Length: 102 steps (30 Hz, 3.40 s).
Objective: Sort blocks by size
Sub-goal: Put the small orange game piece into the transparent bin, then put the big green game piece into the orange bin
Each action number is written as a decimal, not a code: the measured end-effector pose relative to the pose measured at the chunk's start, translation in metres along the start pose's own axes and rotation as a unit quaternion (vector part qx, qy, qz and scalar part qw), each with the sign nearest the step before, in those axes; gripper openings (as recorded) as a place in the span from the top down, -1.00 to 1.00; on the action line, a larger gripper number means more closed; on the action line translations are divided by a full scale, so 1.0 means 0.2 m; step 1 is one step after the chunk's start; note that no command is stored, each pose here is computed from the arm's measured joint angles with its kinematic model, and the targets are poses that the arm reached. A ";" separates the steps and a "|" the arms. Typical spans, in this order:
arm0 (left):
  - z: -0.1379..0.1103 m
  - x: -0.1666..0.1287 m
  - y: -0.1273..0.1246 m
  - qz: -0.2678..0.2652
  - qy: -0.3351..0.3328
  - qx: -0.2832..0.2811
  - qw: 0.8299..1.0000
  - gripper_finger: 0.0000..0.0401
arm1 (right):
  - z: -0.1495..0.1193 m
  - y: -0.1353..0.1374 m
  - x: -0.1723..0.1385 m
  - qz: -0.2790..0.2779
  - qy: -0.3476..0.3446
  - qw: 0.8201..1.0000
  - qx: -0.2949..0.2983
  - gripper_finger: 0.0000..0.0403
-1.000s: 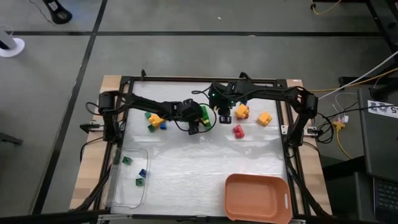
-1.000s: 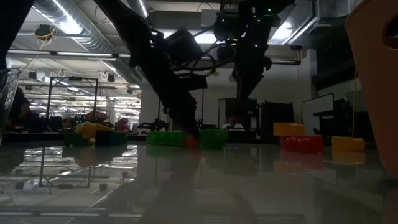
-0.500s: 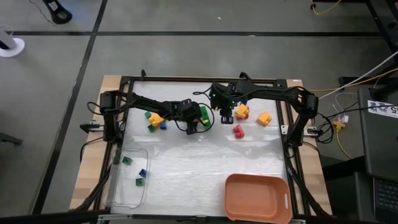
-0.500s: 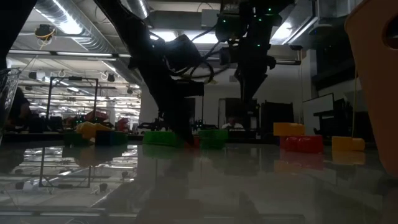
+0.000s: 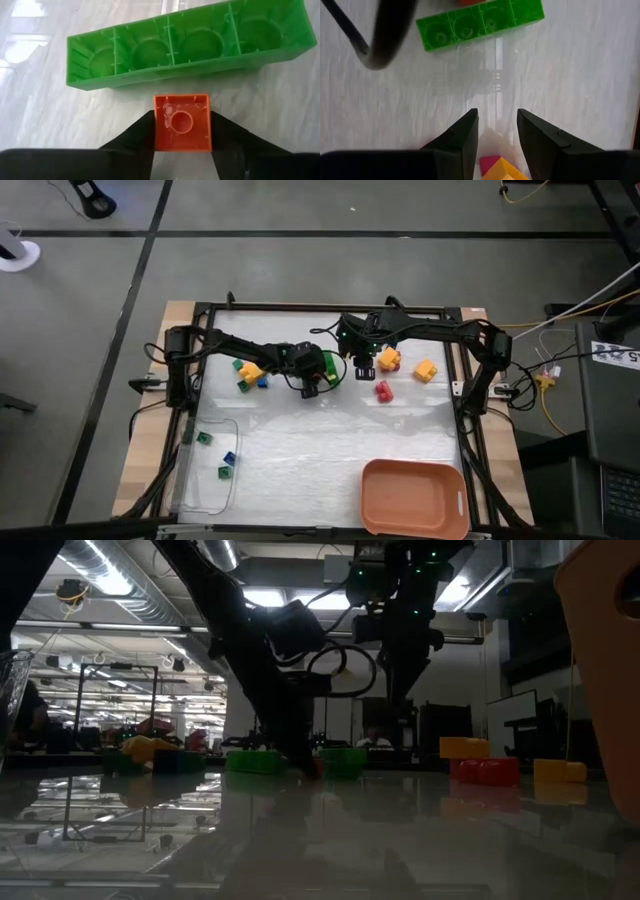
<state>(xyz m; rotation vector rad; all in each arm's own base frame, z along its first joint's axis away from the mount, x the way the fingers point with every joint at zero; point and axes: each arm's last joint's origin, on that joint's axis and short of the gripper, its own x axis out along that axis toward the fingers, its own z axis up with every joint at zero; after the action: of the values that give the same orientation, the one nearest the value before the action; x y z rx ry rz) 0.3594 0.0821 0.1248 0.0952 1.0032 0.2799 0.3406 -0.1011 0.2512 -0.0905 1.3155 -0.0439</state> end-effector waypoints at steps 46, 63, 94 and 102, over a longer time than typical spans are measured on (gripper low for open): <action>-0.55 -1.35 -0.57 -0.166 0.264 -0.243 0.919 0.01 | 0.07 -0.01 0.12 0.050 -0.040 0.970 0.235 0.32; -0.55 -1.35 -0.57 -0.189 0.230 -0.113 0.948 -0.01 | 0.16 -0.04 0.33 0.028 -0.065 0.921 0.383 0.34; -0.55 -1.34 -0.57 -0.201 0.205 -0.024 0.958 -0.01 | 0.17 -0.06 0.53 -0.007 -0.052 0.910 0.412 0.57; -0.53 -1.35 -0.52 -0.185 0.175 -0.037 0.966 -0.01 | 0.21 -0.06 0.46 0.007 -0.082 0.917 0.391 0.89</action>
<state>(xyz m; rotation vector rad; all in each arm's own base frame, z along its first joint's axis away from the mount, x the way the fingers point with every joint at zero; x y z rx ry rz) 0.1535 -0.0978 0.2668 -0.2166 1.3353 -0.0112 0.4046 -0.1199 0.1738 0.5866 1.0488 -0.5348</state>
